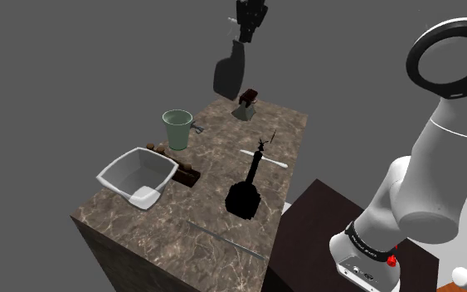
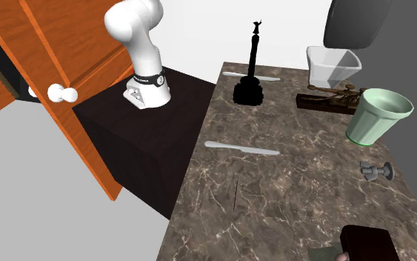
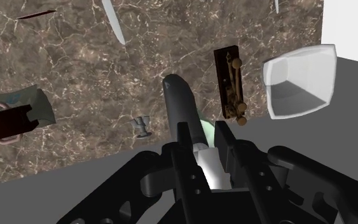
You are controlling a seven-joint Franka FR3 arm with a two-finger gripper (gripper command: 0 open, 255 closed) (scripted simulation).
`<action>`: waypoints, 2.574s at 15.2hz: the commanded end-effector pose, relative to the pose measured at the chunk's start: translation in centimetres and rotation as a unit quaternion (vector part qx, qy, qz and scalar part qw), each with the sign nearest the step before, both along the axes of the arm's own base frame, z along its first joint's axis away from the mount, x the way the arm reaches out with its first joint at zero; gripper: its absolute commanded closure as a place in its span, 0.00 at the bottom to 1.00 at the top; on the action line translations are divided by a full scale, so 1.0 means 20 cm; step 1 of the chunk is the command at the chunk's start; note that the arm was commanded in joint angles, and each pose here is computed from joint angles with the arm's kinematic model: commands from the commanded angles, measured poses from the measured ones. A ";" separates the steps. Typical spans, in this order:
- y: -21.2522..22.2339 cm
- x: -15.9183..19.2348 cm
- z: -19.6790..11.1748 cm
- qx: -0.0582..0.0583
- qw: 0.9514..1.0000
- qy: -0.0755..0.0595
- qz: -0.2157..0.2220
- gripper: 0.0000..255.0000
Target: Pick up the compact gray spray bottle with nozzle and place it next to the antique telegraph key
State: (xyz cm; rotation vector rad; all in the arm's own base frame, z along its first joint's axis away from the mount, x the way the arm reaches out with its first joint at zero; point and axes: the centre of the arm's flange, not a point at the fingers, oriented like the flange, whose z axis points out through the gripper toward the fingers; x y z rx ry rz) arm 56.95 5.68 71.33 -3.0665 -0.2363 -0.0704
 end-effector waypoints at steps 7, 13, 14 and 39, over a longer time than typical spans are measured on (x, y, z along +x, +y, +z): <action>0.00 0.00 -0.21 0.000 1.000 0.000 0.000 1.00; 0.00 0.00 -0.37 0.000 1.000 0.000 0.000 1.00; 0.00 0.00 -0.40 0.000 1.000 0.000 0.000 1.00; 0.00 0.00 -1.06 0.000 1.000 0.000 0.000 1.00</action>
